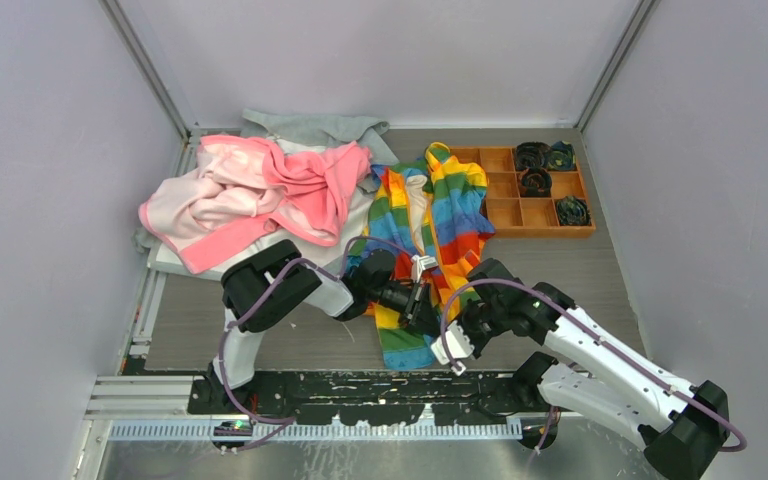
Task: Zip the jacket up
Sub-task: Zip the zipper on the jacket.
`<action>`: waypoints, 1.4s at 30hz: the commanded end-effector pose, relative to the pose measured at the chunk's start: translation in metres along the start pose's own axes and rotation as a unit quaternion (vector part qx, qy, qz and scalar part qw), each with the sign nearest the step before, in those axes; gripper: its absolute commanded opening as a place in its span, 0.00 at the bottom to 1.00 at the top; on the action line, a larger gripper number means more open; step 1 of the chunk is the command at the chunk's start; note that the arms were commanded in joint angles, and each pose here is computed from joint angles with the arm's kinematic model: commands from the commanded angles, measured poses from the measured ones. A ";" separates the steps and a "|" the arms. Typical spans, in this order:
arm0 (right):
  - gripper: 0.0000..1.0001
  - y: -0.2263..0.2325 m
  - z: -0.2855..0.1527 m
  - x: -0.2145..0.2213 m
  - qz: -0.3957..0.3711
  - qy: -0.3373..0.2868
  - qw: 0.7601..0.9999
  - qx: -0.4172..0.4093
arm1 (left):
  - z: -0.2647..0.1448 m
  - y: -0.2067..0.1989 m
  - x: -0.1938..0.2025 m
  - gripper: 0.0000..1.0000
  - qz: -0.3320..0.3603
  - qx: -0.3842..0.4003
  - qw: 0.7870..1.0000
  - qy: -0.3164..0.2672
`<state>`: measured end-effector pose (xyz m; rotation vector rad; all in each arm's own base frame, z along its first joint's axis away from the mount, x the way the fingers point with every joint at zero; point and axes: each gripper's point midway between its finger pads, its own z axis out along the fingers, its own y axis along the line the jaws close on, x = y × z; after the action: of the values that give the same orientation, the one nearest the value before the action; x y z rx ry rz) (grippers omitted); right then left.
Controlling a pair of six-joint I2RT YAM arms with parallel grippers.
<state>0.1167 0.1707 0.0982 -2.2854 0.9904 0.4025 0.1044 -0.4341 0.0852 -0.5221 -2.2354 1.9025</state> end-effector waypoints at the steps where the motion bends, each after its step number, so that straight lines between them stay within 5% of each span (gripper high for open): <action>1: 0.12 -0.016 -0.009 -0.007 0.017 -0.002 0.999 0.028 | 0.001 -0.006 0.009 0.00 0.014 0.017 1.000 0.019; 9: 0.01 -0.021 -0.010 -0.006 0.063 0.001 0.997 0.046 | 0.001 -0.006 0.009 0.00 0.014 0.018 1.000 0.019; 17: 0.01 -0.025 -0.014 -0.007 0.096 -0.003 0.992 0.078 | 0.001 -0.006 0.008 0.00 0.013 0.017 1.000 0.017; 27: 0.01 -0.016 -0.015 -0.006 0.043 -0.013 0.988 0.145 | 0.001 -0.006 0.007 0.00 0.013 0.017 1.000 0.016; 37: 0.01 -0.046 -0.020 -0.004 0.186 -0.021 0.963 0.192 | 0.001 -0.004 0.009 0.00 0.012 0.016 1.000 0.018; 42: 0.01 -0.063 -0.026 -0.001 0.180 -0.011 0.958 0.222 | 0.001 -0.002 0.013 0.00 0.011 0.014 1.000 0.020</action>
<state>0.1339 0.1737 0.1025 -1.8416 1.4067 0.4009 0.1038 -0.4331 0.0811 -0.5165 -2.2386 1.8958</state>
